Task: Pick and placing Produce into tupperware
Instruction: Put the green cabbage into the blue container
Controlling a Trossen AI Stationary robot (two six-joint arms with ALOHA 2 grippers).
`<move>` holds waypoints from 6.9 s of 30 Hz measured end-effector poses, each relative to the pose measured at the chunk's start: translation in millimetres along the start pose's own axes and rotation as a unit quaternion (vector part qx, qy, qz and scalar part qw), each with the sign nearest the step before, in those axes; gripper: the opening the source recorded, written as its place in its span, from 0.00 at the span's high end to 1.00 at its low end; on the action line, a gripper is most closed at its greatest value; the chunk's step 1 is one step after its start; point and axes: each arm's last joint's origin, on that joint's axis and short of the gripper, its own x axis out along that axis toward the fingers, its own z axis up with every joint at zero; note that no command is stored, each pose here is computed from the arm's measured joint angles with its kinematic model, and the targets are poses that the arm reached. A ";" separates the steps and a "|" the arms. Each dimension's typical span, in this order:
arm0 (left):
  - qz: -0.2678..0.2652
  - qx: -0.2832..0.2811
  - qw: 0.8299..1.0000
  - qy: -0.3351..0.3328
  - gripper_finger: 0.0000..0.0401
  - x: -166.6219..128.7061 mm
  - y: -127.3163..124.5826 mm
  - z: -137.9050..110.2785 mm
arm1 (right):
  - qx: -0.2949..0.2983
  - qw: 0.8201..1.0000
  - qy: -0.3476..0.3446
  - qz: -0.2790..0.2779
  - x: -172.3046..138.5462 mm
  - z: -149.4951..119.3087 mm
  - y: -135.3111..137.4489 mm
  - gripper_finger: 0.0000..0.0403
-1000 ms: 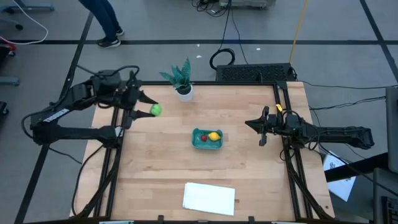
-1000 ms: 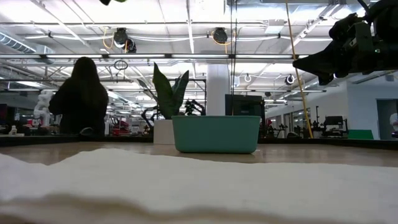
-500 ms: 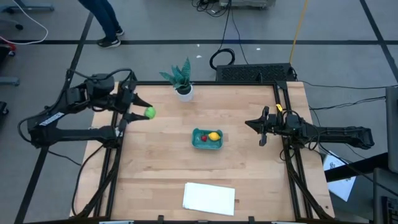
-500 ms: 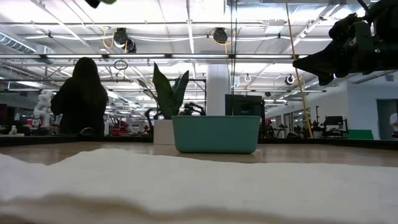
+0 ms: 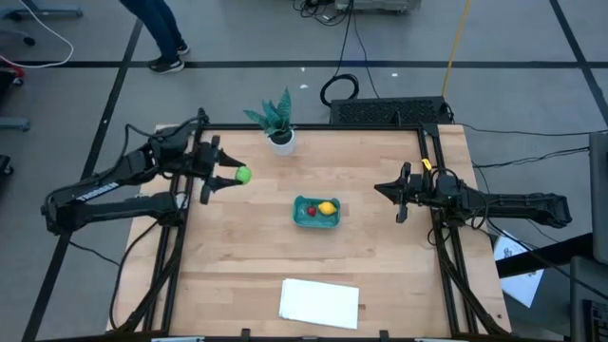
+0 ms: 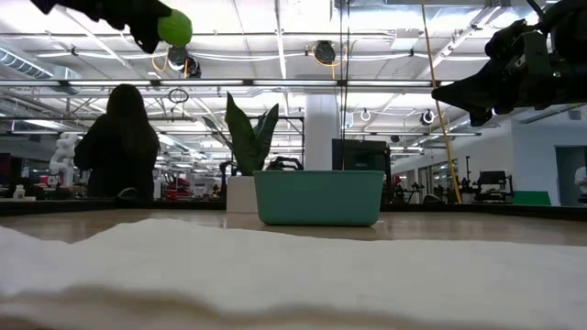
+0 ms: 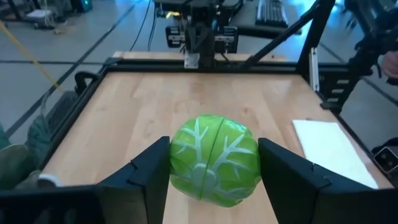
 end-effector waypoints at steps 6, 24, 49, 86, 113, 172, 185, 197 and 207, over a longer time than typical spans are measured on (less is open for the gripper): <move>-0.001 -0.003 1.000 -0.014 0.48 7.3 1.9 -13.5 | -0.001 1.000 0.000 0.000 0.0 -0.1 0.0 1.00; -0.007 -0.050 0.998 -0.046 0.48 28.9 11.2 -9.9 | -0.002 1.000 -0.001 0.000 0.0 0.2 0.0 1.00; -0.056 -0.070 0.995 0.032 0.48 88.6 35.2 41.0 | -0.004 1.000 -0.001 0.000 0.0 0.2 0.0 1.00; -0.094 -0.082 0.978 0.167 0.48 176.0 42.9 4.2 | -0.005 1.000 -0.001 0.000 0.0 0.3 0.0 1.00; -0.115 -0.072 0.961 0.239 0.48 231.7 32.1 -44.9 | -0.004 1.000 0.002 0.000 0.0 -0.4 -0.1 1.00; -0.143 0.011 0.941 0.308 0.48 259.9 14.7 -87.5 | -0.006 1.000 0.005 0.000 0.0 -1.0 -0.1 1.00; -0.161 0.036 0.935 0.313 0.48 262.8 10.9 -93.3 | -0.006 1.000 0.005 0.000 0.0 -1.0 -0.1 1.00; -0.165 0.046 0.934 0.314 0.45 262.5 10.8 -93.6 | -0.006 1.000 0.005 0.000 0.0 -1.1 -0.1 1.00; -0.169 0.054 0.933 0.314 0.35 262.3 10.5 -93.9 | -0.006 1.000 0.006 0.000 0.0 -1.1 -0.1 1.00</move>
